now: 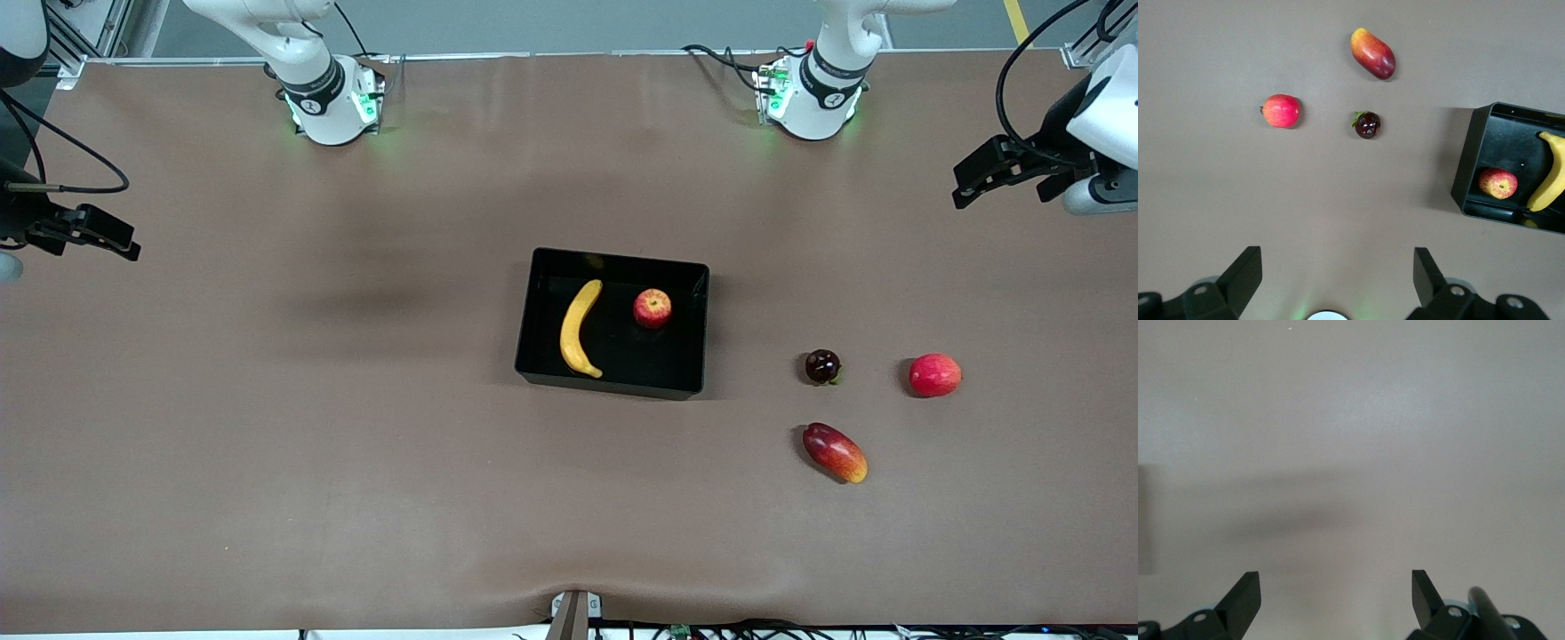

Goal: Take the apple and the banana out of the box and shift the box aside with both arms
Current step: 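Move the left gripper toward the red apple in the black tray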

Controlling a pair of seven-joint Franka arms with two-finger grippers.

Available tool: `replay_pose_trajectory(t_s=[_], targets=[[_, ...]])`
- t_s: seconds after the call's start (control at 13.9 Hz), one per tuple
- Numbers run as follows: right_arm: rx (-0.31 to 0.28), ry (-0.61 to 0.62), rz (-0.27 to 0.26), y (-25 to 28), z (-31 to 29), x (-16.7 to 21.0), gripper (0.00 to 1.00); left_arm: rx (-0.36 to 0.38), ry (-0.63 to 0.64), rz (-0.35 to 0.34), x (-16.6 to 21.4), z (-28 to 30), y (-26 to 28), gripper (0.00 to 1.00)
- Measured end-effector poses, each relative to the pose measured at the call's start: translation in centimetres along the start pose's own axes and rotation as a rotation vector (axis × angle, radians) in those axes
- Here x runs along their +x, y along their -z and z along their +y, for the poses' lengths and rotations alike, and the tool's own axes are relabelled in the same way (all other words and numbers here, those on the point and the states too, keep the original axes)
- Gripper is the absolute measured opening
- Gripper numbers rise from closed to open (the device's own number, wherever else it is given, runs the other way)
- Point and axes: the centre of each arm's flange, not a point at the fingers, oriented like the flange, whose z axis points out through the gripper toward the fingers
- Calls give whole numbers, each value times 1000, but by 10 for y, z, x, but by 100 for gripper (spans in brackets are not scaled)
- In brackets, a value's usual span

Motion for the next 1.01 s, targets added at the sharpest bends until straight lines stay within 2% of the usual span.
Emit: replay_pose_trajectory(t_s=[0.36, 0.5, 0.79, 1.01], targets=[[0, -1, 0, 0, 1, 0, 100, 2, -12, -9, 1, 7, -4, 100], [0, -2, 0, 0, 1, 0, 100, 7, -49, -25, 3, 30, -13, 100], [0, -2, 0, 0, 1, 0, 100, 34, -63, -100, 3, 136, -67, 100], [0, -3, 0, 0, 2, 0, 100, 46, 24, -118, 5, 222, -131, 100]])
